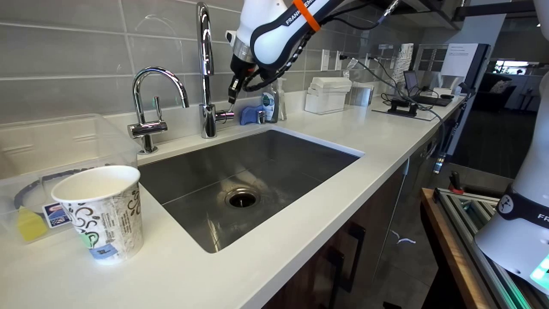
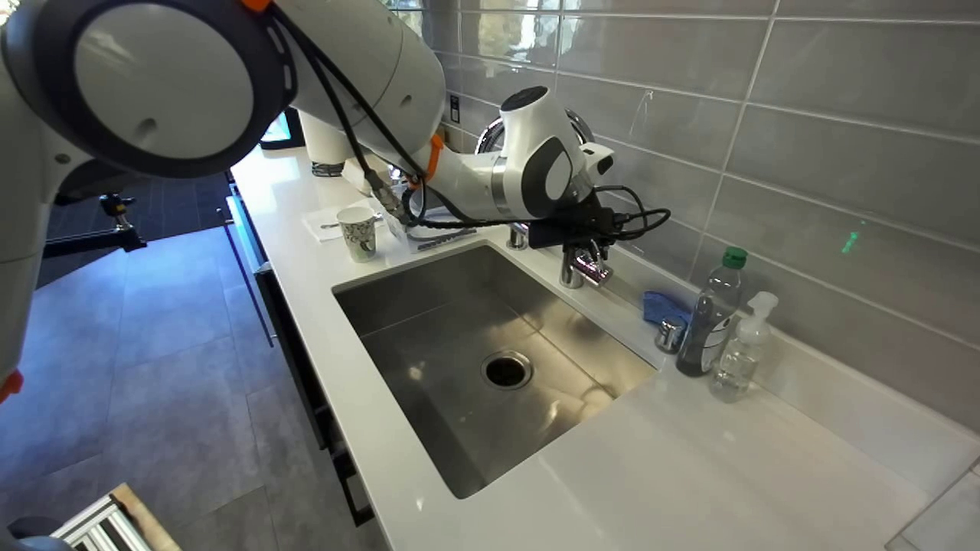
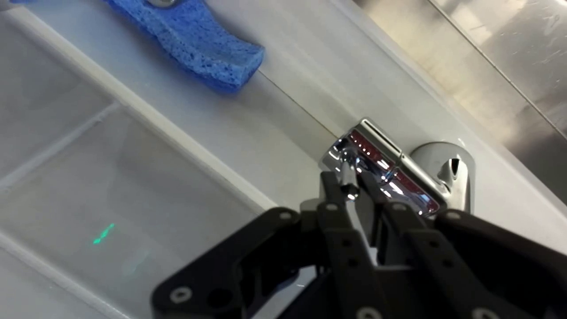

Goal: Open then close the tap

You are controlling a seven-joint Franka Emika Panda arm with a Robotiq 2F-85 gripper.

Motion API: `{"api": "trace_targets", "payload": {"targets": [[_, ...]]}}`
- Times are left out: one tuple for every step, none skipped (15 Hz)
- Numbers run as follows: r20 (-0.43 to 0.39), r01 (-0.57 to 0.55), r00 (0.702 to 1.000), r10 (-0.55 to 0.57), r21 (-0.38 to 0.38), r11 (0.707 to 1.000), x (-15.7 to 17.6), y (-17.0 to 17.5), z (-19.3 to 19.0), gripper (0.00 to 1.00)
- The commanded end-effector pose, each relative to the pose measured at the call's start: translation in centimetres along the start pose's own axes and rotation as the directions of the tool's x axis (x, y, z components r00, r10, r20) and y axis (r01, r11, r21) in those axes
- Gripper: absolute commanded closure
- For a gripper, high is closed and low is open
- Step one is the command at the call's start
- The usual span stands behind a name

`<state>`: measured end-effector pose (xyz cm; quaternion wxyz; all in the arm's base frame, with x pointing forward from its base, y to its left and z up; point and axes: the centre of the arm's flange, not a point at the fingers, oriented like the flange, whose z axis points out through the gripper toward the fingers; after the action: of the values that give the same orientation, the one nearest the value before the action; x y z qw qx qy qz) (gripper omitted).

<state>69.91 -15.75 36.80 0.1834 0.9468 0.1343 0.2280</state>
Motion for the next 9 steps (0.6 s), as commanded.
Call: {"api": "trace_targets", "payload": {"targets": [[0.023,-0.025,0.999,0.026,-0.042,0.999,-0.8,4.2,2.8,0.96],[0.021,-0.032,0.999,0.032,-0.038,0.999,-0.8,4.3,2.9,0.96],[0.021,-0.041,0.999,0.042,-0.034,0.999,-0.9,4.5,3.1,0.96],[0.021,-0.05,0.999,0.05,-0.026,0.998,-1.0,4.6,3.2,0.96],[0.023,-0.062,0.998,0.063,-0.015,0.998,-1.0,4.8,3.3,0.96],[0.022,-0.071,0.997,0.071,-0.003,0.997,-1.1,5.0,3.4,0.96],[0.023,-0.084,0.996,0.084,0.011,0.996,-1.3,5.2,3.6,0.96],[0.027,-0.097,0.995,0.096,0.023,0.995,-1.4,5.5,3.7,0.96],[0.026,-0.107,0.994,0.106,0.035,0.994,-1.5,5.8,3.9,0.96]]}}
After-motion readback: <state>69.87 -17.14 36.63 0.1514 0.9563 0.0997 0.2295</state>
